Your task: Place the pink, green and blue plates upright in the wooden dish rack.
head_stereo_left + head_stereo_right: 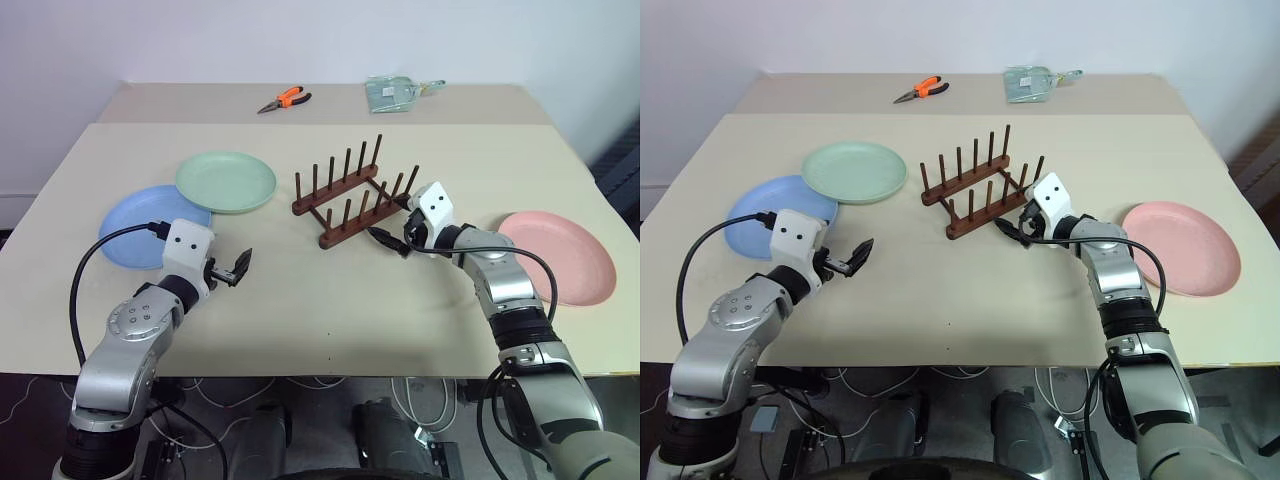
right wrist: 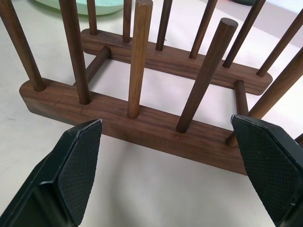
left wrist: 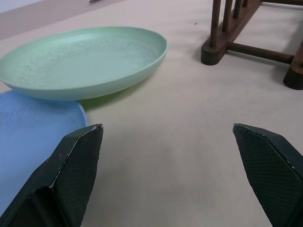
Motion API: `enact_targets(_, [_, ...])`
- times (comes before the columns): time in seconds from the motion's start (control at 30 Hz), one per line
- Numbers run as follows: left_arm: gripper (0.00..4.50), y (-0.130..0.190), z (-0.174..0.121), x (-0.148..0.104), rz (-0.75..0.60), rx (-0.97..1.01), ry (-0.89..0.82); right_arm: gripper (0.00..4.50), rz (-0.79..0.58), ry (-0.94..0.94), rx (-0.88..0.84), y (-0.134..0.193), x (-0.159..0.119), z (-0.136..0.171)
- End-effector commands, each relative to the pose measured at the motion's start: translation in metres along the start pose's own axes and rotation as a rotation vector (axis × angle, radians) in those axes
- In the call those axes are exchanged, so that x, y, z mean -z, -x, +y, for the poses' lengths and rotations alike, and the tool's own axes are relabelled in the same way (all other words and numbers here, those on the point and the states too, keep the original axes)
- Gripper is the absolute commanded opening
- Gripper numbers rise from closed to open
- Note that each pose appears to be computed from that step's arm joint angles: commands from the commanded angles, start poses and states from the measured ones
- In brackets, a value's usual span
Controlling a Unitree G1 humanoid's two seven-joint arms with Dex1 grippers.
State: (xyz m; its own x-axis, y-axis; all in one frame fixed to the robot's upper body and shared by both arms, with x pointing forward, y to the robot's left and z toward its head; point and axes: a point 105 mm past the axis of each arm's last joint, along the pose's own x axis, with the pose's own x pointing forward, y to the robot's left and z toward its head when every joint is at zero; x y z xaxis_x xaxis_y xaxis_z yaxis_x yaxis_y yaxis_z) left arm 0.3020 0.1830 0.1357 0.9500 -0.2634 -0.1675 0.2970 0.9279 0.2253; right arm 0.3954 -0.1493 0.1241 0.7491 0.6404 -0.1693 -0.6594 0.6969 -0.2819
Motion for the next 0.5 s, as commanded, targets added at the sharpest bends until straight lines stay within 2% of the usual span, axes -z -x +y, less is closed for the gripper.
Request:
enact_targets(0.03, [4.50,0.0041,0.0028,-0.0100,-0.040,-0.017,-0.014,4.43,-0.041,0.043,0.004,-0.0012,-0.0164,-0.0051])
enact_targets(0.5, [4.50,-0.0025,0.0103,-0.0124,-0.050,-0.013,-0.029,4.43,-0.049,0.049,0.068,-0.0019,-0.0161,-0.0120])
